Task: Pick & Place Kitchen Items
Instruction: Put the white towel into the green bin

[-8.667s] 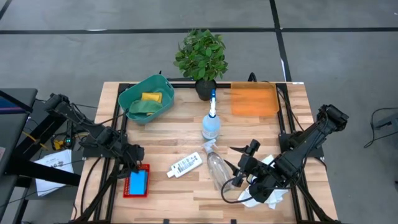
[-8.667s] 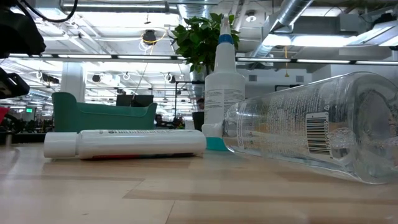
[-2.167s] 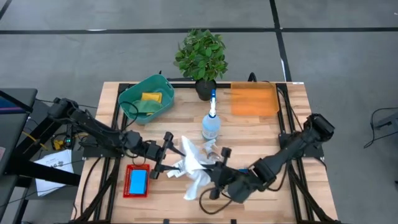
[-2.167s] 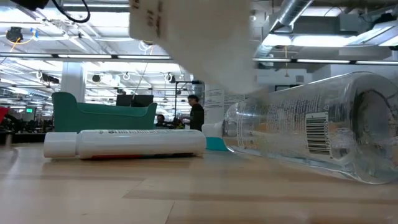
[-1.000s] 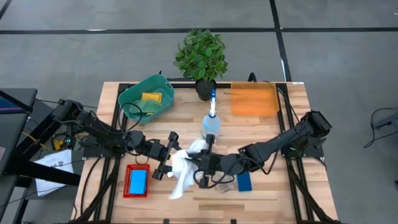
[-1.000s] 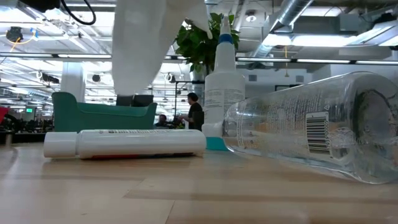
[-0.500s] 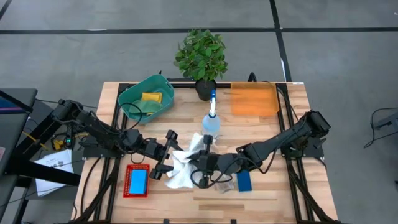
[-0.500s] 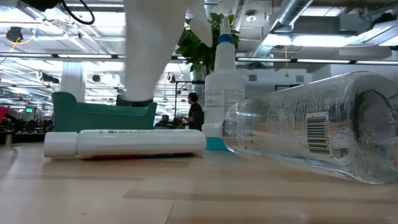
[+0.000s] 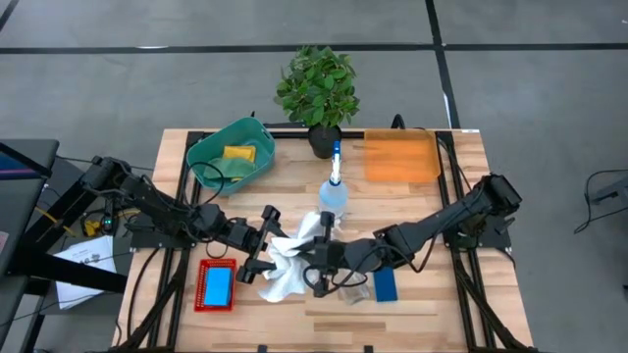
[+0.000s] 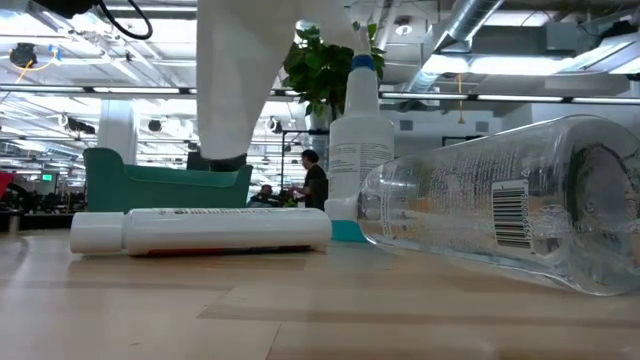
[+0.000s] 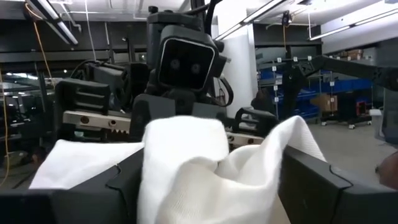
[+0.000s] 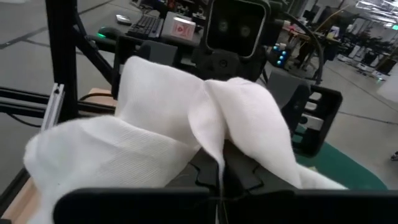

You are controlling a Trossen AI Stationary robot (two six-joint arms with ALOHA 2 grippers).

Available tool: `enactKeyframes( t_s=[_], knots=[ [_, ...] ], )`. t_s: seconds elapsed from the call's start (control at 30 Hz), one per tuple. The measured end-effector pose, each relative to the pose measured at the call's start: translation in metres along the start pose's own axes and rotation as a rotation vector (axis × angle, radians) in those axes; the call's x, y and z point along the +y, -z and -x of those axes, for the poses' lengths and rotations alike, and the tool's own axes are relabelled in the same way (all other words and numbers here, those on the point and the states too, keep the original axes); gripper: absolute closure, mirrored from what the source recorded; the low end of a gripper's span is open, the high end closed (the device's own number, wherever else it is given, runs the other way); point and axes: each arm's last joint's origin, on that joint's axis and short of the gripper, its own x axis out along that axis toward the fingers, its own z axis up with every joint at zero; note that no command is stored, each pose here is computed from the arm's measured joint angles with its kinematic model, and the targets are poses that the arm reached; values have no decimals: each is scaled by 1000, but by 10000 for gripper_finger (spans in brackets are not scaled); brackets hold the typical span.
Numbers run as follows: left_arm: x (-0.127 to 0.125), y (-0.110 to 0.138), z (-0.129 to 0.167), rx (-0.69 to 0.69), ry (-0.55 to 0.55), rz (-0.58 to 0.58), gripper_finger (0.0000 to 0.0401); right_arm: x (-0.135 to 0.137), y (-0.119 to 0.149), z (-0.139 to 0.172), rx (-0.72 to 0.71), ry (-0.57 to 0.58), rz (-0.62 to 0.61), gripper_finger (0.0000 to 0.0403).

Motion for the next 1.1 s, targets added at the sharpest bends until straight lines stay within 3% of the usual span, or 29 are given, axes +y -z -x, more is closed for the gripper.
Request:
enactKeyframes(
  t_s=[0.2, 0.3, 0.43, 0.7, 1.1],
  knots=[
    [0, 0, 0, 4, -4, -5, 136, -1, 0, -1, -4, -29, -8, 403],
    [0, 0, 0, 0, -14, -23, 158, -1, 0, -1, -4, -30, -15, 400],
    [1, 0, 0, -2, -19, -28, 218, 2, 0, 0, -3, -37, -12, 387],
    [1, 0, 0, -3, -19, -31, 382, 6, 2, 3, 18, -52, 9, 366],
    [0, 1, 0, 8, -13, -59, 394, 14, 8, 9, 85, -76, -7, 265]
  ],
)
